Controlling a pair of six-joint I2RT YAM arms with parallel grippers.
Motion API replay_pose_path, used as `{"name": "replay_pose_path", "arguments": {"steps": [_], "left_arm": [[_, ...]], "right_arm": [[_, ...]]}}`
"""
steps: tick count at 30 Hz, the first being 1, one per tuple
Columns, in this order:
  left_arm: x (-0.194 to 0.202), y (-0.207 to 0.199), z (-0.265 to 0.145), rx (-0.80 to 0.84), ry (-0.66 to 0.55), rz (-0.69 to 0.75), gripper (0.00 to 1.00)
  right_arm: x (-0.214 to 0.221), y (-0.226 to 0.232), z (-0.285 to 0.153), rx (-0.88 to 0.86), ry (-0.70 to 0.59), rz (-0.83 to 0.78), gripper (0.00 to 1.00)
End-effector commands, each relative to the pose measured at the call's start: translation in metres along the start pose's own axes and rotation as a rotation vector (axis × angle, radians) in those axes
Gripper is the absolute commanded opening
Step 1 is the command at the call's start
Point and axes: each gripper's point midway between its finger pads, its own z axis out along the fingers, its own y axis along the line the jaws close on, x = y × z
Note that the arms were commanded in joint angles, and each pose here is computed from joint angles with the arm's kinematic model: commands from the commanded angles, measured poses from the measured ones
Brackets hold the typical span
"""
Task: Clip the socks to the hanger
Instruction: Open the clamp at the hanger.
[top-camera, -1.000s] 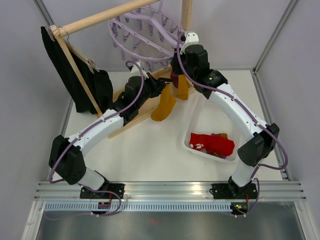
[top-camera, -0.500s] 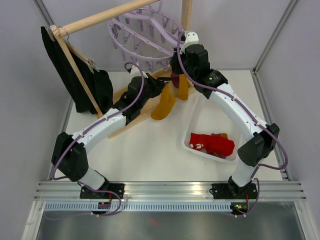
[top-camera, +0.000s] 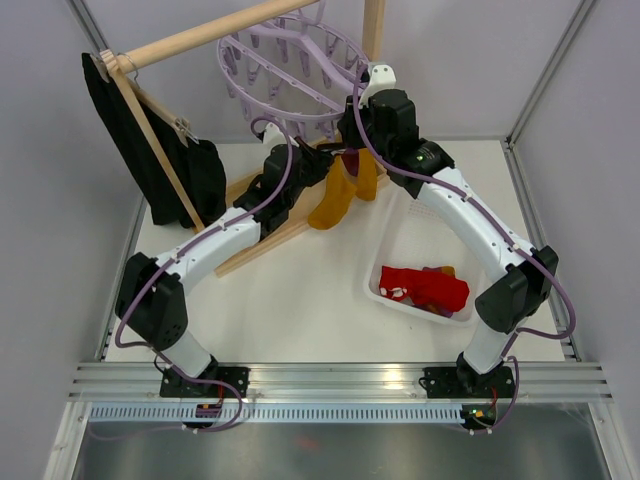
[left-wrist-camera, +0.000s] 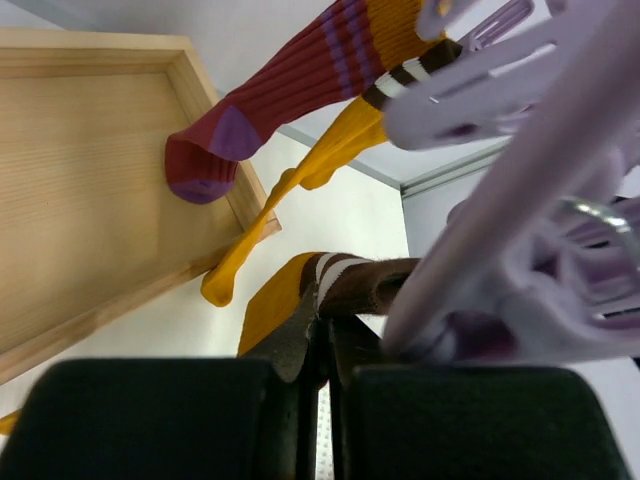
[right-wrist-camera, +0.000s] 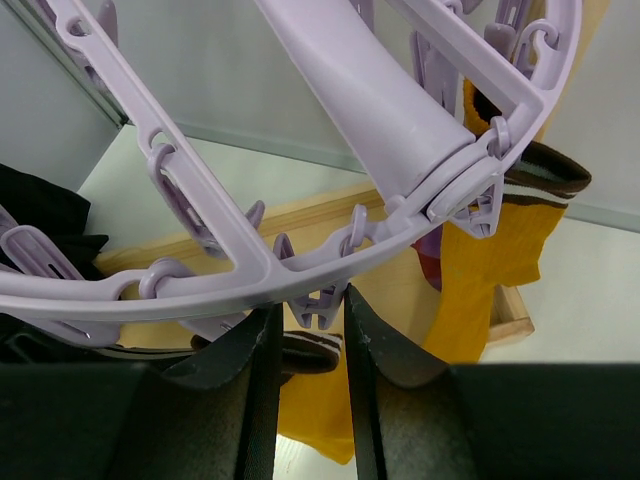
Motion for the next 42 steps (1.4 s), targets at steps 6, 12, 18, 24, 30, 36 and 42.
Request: {"name": "replay_pose_path", "arguments": {"steps": [6,12,18,24,30,36,42], "left_arm": [[-0.021,-0.020,0.007,0.017,-0.072,-0.065,0.02],[-0.028,-0.022,0.006,0.015,-0.099,-0.075,0.02],[-0.032,-0.021,0.005,0.008,-0.109,-0.070,0.02],[-0.034,-0.021,0.004,0.009,-0.118,-0.072,0.02],[-0.029,-0.018,0.005,0.004,-0.107,-0.059,0.02],[-0.023,-0.011,0.000,0.006,-0.088,-0.016,0.02],[-0.021,-0.003,-0.006,-0.013,-0.076,0.047,0.02]], "right_arm": [[-0.041,0.005,-0.015,-0.025,-0.119,0.005,0.00],[-0.041,0.002,-0.015,-0.014,-0.121,0.000,0.00],[-0.043,0.001,-0.016,-0.011,-0.129,-0.002,0.00],[-0.043,0.001,-0.015,-0.010,-0.128,-0.003,0.00],[-0.042,-0.001,-0.017,-0.002,-0.128,-0.008,0.00],[-0.036,-0.006,-0.026,0.008,-0.122,-0.025,0.06],[-0.031,-0.011,-0.035,0.019,-0.128,-0.032,0.21]]}}
